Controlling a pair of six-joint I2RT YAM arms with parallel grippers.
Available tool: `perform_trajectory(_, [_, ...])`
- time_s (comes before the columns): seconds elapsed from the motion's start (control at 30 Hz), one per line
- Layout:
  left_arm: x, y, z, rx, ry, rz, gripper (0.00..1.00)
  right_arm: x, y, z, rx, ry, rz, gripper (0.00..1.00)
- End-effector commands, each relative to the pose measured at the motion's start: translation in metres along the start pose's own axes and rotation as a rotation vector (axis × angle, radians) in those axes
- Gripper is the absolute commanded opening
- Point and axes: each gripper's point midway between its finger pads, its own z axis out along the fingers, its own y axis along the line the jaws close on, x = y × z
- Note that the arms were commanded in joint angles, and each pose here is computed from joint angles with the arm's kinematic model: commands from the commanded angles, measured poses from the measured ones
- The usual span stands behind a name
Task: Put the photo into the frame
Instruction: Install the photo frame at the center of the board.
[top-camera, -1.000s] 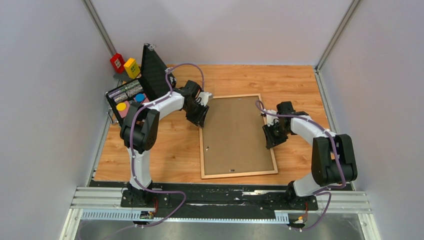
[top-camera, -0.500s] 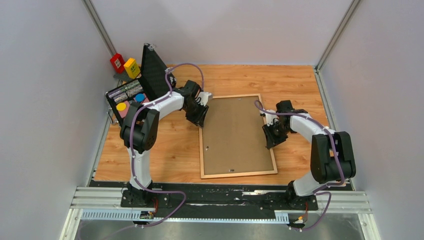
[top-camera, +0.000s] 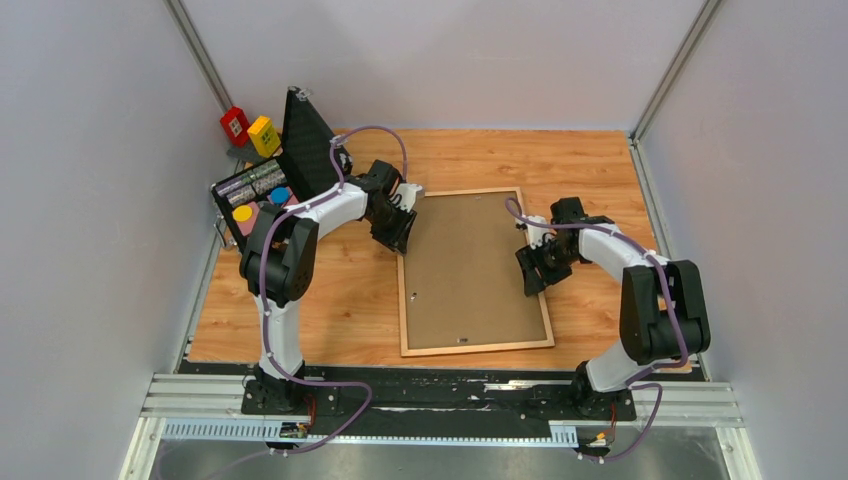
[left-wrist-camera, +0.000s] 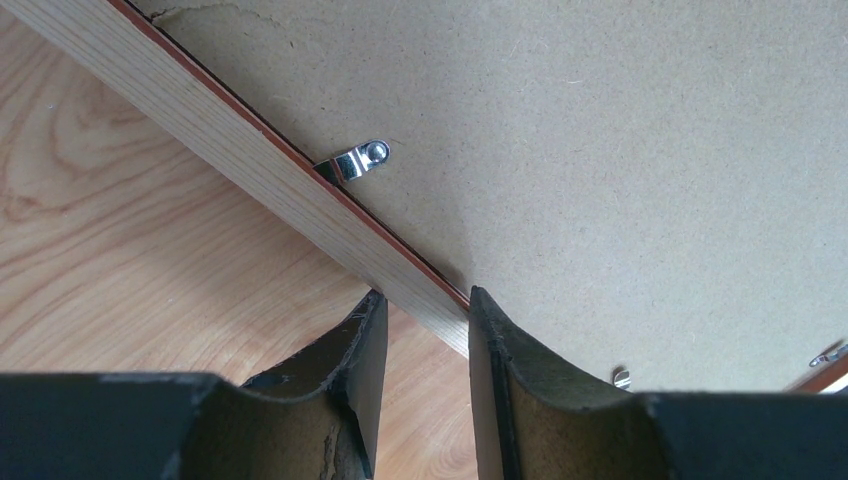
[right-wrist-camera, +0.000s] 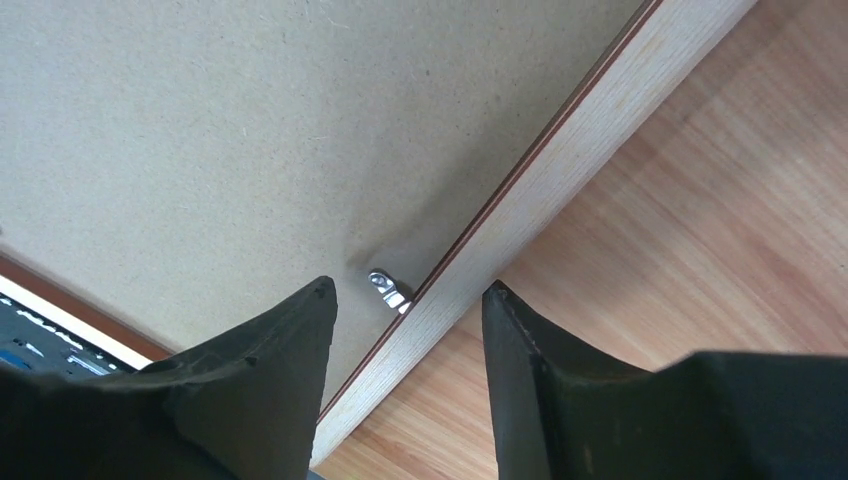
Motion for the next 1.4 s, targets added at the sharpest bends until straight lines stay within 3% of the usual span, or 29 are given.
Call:
perform_trajectory(0.0, [0.004,0.007,0.006,-0.026,0.008,0.033,0.4,-0.03,0.001,-0.012,0.002,-0.114,-0.073,0.54])
perform_trajectory(0.33, [0.004,0.007,0.004,-0.03,0.005,0.032,0.4,-0.021,0.0,-0.01,0.009,-0.089,-0.089,0.54])
perform_trajectory(0.5, [0.004,0.008,0.003,-0.027,0.003,0.029,0.4,-0.033,0.003,-0.011,-0.003,-0.129,-0.023,0.56])
perform_trajectory(0.97, [0.001,0.001,0.0,0.02,-0.004,0.042,0.39,-0.122,-0.077,-0.014,0.258,-0.28,0.198,0.59])
perform_trajectory(1.1, [0.002,-0.001,0.003,0.04,0.001,0.045,0.35,-0.149,-0.094,-0.008,0.273,-0.298,0.197,0.63])
perform_trajectory(1.37, [0.001,-0.006,0.003,0.069,0.002,0.052,0.32,-0.169,-0.099,0.01,0.219,-0.301,0.218,0.62])
